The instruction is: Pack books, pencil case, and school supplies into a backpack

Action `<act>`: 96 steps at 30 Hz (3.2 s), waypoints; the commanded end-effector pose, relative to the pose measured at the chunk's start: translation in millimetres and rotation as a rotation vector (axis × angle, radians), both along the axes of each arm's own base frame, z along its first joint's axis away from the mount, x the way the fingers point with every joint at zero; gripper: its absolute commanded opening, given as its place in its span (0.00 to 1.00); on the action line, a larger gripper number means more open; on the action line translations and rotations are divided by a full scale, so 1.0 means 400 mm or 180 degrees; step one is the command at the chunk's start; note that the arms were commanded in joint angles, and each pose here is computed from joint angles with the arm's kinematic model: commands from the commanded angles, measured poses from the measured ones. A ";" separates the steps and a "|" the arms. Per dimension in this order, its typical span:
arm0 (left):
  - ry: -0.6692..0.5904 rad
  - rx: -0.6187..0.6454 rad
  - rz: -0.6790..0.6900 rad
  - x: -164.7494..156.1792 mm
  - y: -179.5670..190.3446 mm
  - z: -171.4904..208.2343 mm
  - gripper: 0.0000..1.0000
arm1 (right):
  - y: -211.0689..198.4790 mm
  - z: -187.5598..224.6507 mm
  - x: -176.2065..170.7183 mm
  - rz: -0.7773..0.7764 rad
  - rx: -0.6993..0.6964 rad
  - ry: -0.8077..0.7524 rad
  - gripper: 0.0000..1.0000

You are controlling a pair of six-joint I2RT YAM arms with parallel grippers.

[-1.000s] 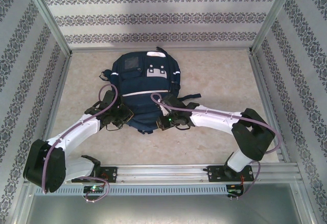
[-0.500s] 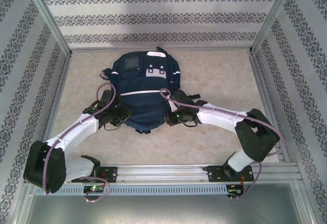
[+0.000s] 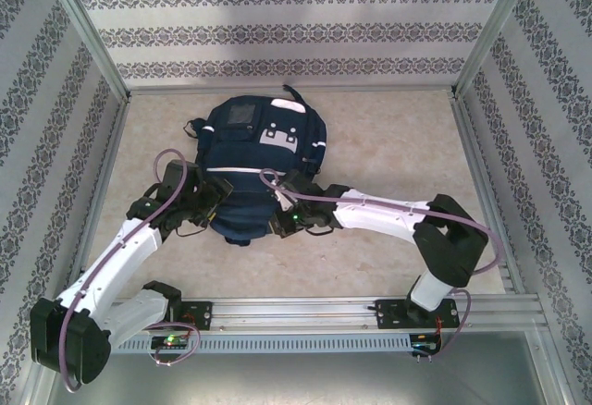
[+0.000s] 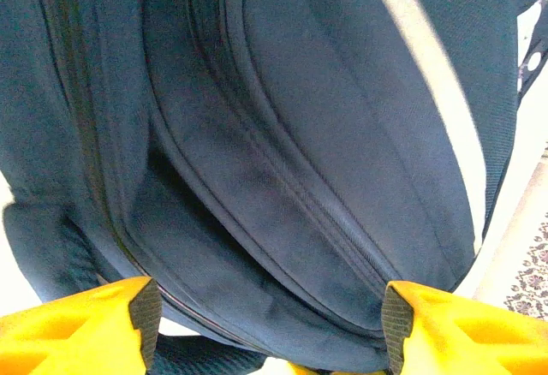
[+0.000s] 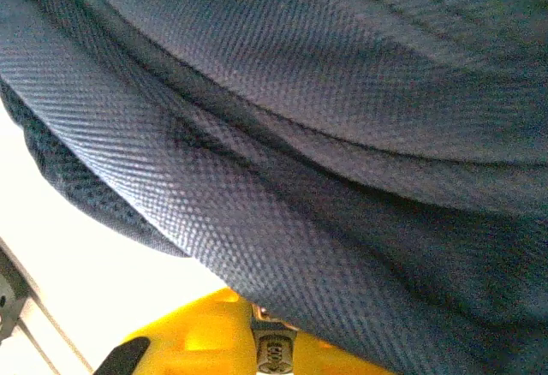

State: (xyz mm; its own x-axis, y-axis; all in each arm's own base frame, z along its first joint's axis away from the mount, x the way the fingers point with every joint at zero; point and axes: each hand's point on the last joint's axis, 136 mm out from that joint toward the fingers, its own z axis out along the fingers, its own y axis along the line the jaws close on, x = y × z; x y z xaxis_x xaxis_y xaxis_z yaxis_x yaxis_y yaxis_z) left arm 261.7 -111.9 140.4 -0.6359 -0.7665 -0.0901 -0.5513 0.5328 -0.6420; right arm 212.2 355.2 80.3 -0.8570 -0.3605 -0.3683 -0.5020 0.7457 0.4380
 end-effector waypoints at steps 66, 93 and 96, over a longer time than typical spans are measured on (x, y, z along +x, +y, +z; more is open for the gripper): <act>0.0218 -0.0112 0.0002 0.003 -0.056 -0.053 0.01 | -0.290 -0.084 0.309 -0.1286 -0.0214 -0.0351 0.08; 0.0173 -0.0148 -0.1068 0.002 -0.443 -0.081 0.00 | -0.586 0.221 0.233 -0.2315 0.0207 -0.1141 0.50; 0.0204 -0.0084 -0.1149 -0.030 -0.479 -0.079 0.00 | -0.595 0.226 0.227 -0.2324 0.0208 -0.1149 0.50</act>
State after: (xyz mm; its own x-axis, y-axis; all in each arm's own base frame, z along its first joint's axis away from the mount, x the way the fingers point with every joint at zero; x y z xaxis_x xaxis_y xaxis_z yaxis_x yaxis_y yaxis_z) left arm 260.2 -270.5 90.8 -0.8372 -0.5449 -0.0456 -0.4249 0.7007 -0.5732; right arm 308.8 124.8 174.6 -0.6868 0.2635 -0.6775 -0.0456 0.9145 0.4019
